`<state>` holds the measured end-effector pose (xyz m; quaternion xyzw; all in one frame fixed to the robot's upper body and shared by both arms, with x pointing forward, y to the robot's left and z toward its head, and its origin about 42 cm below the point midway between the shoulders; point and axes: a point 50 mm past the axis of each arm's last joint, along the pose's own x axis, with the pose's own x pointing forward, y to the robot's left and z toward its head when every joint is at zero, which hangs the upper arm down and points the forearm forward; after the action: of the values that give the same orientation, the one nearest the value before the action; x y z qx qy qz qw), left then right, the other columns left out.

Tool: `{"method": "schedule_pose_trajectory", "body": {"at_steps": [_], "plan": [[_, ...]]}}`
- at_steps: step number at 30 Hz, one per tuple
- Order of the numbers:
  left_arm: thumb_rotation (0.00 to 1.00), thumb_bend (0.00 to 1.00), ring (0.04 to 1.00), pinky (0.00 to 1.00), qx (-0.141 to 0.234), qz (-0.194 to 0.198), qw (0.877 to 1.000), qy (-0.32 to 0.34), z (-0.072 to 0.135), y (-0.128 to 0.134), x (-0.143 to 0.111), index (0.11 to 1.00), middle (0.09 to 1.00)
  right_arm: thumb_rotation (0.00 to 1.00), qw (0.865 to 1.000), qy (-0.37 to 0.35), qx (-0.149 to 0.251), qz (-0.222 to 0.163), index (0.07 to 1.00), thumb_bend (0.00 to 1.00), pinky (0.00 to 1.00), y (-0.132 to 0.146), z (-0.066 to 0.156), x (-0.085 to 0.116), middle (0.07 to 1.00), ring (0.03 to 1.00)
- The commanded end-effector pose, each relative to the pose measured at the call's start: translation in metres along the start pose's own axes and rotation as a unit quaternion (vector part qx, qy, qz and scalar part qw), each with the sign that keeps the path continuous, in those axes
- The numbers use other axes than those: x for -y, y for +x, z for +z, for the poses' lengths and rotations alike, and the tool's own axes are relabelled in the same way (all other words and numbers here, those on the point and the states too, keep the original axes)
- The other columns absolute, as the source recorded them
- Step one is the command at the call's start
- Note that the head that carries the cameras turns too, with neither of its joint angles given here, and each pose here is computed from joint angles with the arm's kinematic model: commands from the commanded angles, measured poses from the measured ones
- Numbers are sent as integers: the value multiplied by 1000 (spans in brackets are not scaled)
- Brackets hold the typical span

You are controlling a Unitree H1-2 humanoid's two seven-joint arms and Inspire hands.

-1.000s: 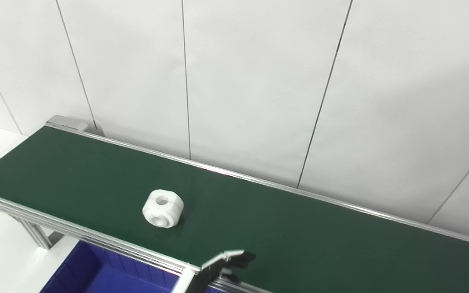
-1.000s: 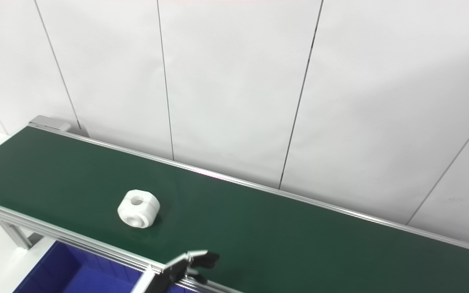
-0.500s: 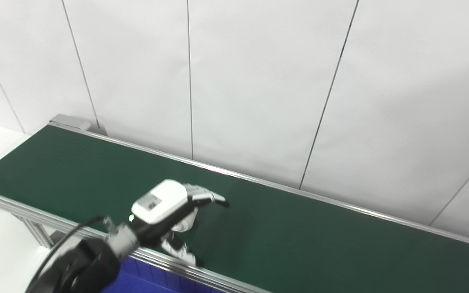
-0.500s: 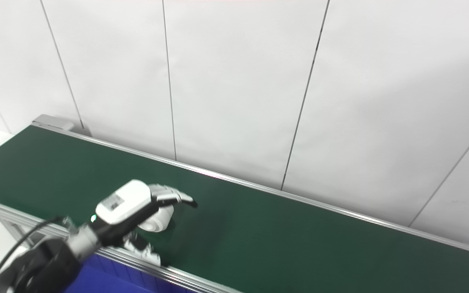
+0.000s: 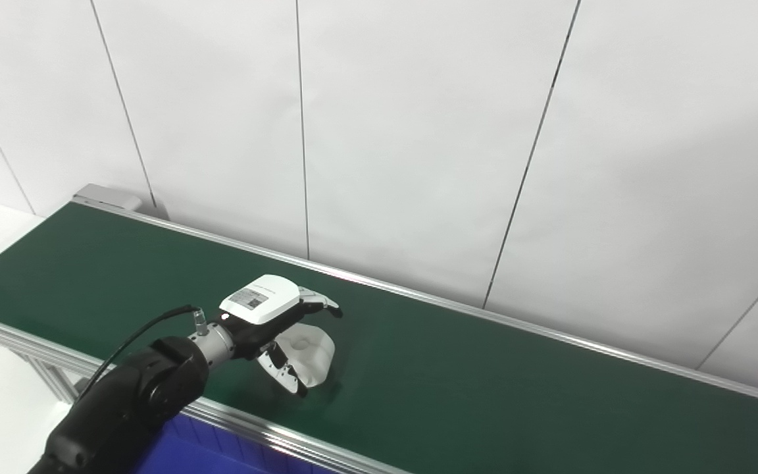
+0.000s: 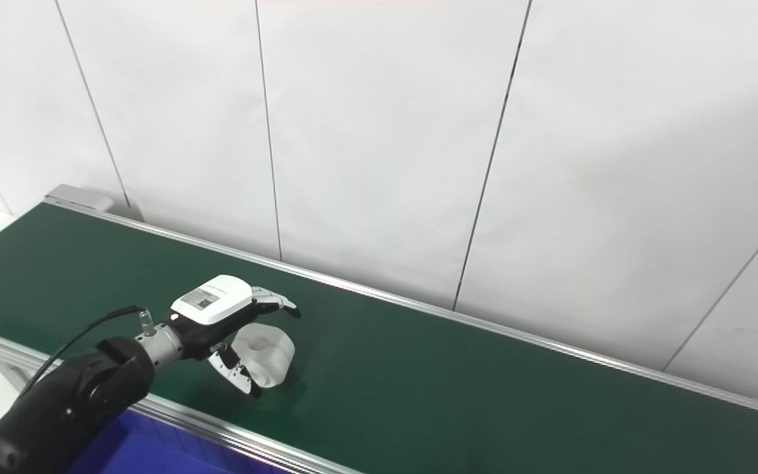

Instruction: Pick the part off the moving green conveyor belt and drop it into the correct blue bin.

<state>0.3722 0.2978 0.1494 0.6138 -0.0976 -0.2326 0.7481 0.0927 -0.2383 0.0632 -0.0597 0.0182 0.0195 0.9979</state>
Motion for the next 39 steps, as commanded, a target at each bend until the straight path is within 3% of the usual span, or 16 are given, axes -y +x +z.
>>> {"method": "schedule_pose_trajectory", "body": {"at_steps": [1,10,12,14,15,16,17,18,21,28,39], "plan": [[226,1000,825,760,7,31,999,24,-6,9,-20,796,836,1000,1000,9,22,-1,1000,829,1000,0,8,-3,1000,1000],[219,991,822,800,-8,1,998,56,-5,28,1,769,816,1000,1000,8,21,-2,1000,847,1000,-1,8,-5,1000,1000],[212,991,808,788,-14,-2,998,56,-3,31,2,749,799,1000,1000,7,21,-3,1000,848,1000,-2,8,-5,1000,1000],[171,981,733,689,-21,-1,999,48,0,34,5,698,737,1000,1000,5,22,-4,1000,855,1000,-2,8,-5,1000,1000],[134,954,673,637,-24,2,999,43,1,35,7,654,684,1000,1000,4,22,-4,1000,854,1000,-2,8,-5,1000,1000],[104,856,624,594,-21,5,999,37,1,35,9,603,640,1000,1000,4,23,-3,1000,850,1000,-2,8,-5,1000,1000],[77,659,566,540,-12,13,999,31,1,36,11,535,586,1000,1000,4,23,-3,1000,845,1000,-2,8,-5,1000,1000],[44,578,523,498,-2,20,1000,23,0,36,12,499,546,1000,1000,3,23,-3,1000,842,1000,-2,8,-5,1000,1000],[7,530,492,448,12,38,999,-15,0,34,12,469,519,1000,1000,3,23,-3,1000,838,1000,-2,9,-6,1000,1000],[0,520,491,425,24,70,994,-78,5,30,8,464,513,1000,1000,6,21,-2,1000,848,1000,-2,8,-4,1000,1000],[0,522,455,383,44,98,991,-83,11,22,-11,467,508,1000,1000,5,24,2,1000,837,1000,0,11,1,1000,1000]]}}
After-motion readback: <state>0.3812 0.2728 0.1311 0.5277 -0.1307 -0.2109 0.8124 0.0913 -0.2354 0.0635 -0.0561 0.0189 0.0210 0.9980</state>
